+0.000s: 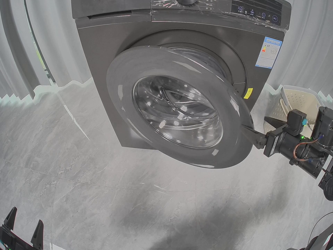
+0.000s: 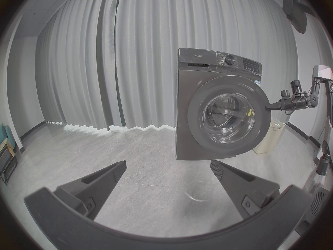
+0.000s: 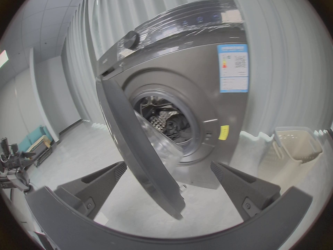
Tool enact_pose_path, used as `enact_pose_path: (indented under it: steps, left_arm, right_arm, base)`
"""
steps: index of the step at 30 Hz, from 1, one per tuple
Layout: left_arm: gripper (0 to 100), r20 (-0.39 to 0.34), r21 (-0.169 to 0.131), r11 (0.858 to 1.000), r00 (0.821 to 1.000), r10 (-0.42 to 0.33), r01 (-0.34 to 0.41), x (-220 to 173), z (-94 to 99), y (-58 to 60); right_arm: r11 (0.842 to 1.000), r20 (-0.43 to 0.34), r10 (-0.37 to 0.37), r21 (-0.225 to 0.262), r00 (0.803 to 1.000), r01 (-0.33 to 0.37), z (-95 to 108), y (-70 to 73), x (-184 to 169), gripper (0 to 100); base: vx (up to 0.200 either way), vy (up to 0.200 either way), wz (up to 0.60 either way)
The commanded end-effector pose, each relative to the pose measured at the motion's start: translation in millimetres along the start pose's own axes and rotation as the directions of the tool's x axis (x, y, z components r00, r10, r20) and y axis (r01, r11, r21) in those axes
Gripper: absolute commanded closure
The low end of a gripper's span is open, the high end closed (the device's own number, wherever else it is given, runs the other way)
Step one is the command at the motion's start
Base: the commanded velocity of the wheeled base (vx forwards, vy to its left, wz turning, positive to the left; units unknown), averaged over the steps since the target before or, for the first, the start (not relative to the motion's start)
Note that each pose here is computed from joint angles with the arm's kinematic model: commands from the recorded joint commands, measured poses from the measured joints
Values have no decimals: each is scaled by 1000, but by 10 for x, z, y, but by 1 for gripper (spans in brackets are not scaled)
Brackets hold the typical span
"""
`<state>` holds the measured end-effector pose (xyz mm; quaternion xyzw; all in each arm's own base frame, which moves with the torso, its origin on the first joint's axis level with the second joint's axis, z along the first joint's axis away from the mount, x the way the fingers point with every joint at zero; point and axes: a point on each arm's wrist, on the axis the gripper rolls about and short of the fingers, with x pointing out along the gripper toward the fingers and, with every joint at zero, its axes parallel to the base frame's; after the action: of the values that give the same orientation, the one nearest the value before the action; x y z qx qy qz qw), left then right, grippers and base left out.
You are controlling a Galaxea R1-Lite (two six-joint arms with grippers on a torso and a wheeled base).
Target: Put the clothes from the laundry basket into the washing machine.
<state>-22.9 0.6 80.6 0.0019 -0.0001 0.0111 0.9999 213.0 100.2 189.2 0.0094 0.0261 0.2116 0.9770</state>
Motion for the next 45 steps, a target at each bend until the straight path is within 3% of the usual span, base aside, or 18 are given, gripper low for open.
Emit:
enact_pose_path:
  steps: [1, 6, 8, 9, 11, 16, 27, 34, 45]
  left_arm:
    - [0, 0, 1, 1000, 1000, 1, -1, 0, -48, 0]
    - [0, 0, 1, 1000, 1000, 1, -1, 0, -48, 0]
    - [0, 0, 1, 1000, 1000, 1, -1, 0, -48, 0]
    - [0, 0, 1, 1000, 1000, 1, -1, 0, -48, 0]
    - [0, 0, 1, 1000, 1000, 1, -1, 0, -48, 0]
    - [0, 1, 1, 1000, 1000, 1, -1, 0, -47, 0]
    - [0, -2, -1, 1000, 1000, 1, -1, 1, -48, 0]
    - [0, -2, 1, 1000, 1000, 1, -1, 1, -48, 0]
    - [0, 0, 1, 1000, 1000, 1, -1, 0, -48, 0]
  right_arm:
    - [999, 10, -54, 2, 998, 54, -9, -113, -174, 0]
    - [1000, -81, -15, -8, 997, 15, -257, -33, -295, 0]
    - [1000, -81, -15, -8, 997, 15, -257, -33, -295, 0]
    - [999, -124, 44, -11, 991, -45, -378, 86, -424, 0]
    - [995, -161, 96, -12, 982, -99, -472, 166, -492, 0]
    - [976, -191, 211, -6, 959, -216, -548, 365, -569, 0]
    - [980, -102, 200, 1, 974, -201, -290, 411, -241, 0]
    - [994, -13, 110, 5, 994, -110, -91, 241, -79, 0]
    - [994, -33, 107, 3, 994, -107, -213, 223, -186, 0]
  base:
    - [0, 0, 0]
    - [0, 0, 0]
    - [0, 0, 0]
    - [0, 0, 0]
    - [0, 0, 0]
    - [200, 0, 0]
    - [182, 0, 0]
    - [0, 0, 0]
    - [0, 0, 0]
